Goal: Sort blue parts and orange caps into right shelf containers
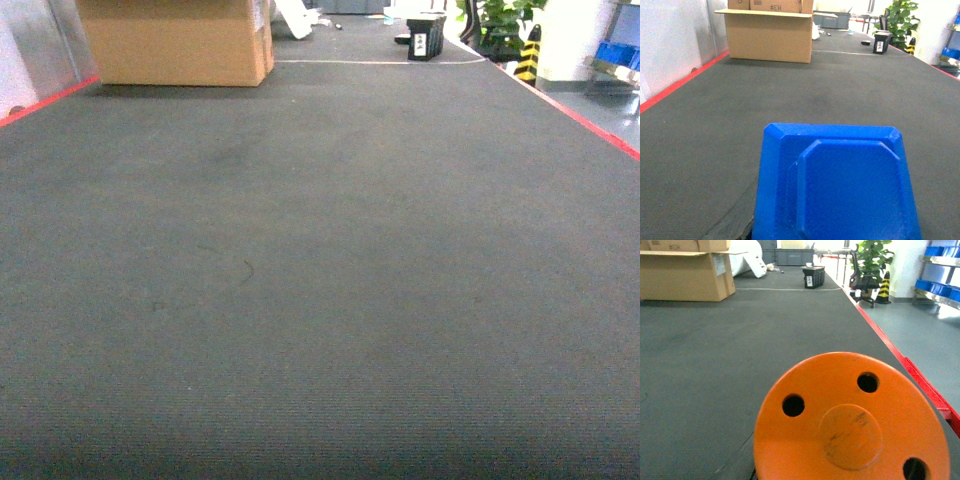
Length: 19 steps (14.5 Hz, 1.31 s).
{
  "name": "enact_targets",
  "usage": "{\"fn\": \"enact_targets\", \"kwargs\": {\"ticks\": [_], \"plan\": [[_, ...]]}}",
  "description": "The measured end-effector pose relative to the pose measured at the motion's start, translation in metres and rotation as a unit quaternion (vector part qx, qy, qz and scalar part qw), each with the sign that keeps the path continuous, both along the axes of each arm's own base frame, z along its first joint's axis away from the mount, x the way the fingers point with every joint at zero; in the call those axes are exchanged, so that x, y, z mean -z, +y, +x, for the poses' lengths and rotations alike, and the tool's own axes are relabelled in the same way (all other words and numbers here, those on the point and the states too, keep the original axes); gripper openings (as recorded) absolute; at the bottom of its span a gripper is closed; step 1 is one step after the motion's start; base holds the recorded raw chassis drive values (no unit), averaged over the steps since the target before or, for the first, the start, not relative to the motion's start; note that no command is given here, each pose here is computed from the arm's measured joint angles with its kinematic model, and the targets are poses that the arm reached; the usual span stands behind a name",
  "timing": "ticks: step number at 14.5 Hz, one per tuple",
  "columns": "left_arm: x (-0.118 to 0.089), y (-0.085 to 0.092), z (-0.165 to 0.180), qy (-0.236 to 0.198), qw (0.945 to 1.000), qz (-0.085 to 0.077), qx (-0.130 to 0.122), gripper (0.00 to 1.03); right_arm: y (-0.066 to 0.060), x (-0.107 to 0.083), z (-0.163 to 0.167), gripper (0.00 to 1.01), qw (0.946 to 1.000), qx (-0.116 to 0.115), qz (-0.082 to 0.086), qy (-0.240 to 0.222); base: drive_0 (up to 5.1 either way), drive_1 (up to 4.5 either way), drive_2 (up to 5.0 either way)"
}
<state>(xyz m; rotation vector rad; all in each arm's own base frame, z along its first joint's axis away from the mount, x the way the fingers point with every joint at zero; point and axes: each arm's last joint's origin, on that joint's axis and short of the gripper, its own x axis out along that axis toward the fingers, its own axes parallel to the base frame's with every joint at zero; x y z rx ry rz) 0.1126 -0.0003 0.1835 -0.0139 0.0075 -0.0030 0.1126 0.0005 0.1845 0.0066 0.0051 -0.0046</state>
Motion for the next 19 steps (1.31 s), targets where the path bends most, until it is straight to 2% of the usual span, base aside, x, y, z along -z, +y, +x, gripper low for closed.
{"fn": "enact_targets", "kwargs": {"ticks": [2,4,5,19], "plan": [[0.006,0.0,-0.004,-0.002,1.0,0.0,0.0,0.43,0.0,0.007,-0.004,0.46,1.0,-0.002,0.0,0.0,0.0,0.0,0.0],[0.017,0.0,-0.013,0.013,0.9999,0.0,0.0,0.43,0.0,0.016,-0.013,0.46,0.9998,-0.003,0.0,0.018,0.0,0.0,0.0],[0.018,0.0,-0.015,0.001,1.0,0.0,0.0,0.43,0.0,0.018,-0.016,0.46,1.0,-0.002,0.0,-0.001,0.0,0.0,0.0],[0.018,0.0,-0.015,-0.001,1.0,0.001,-0.002,0.43,0.0,0.017,-0.015,0.46,1.0,-0.002,0.0,-0.003,-0.2,-0.18,-0.2]]}}
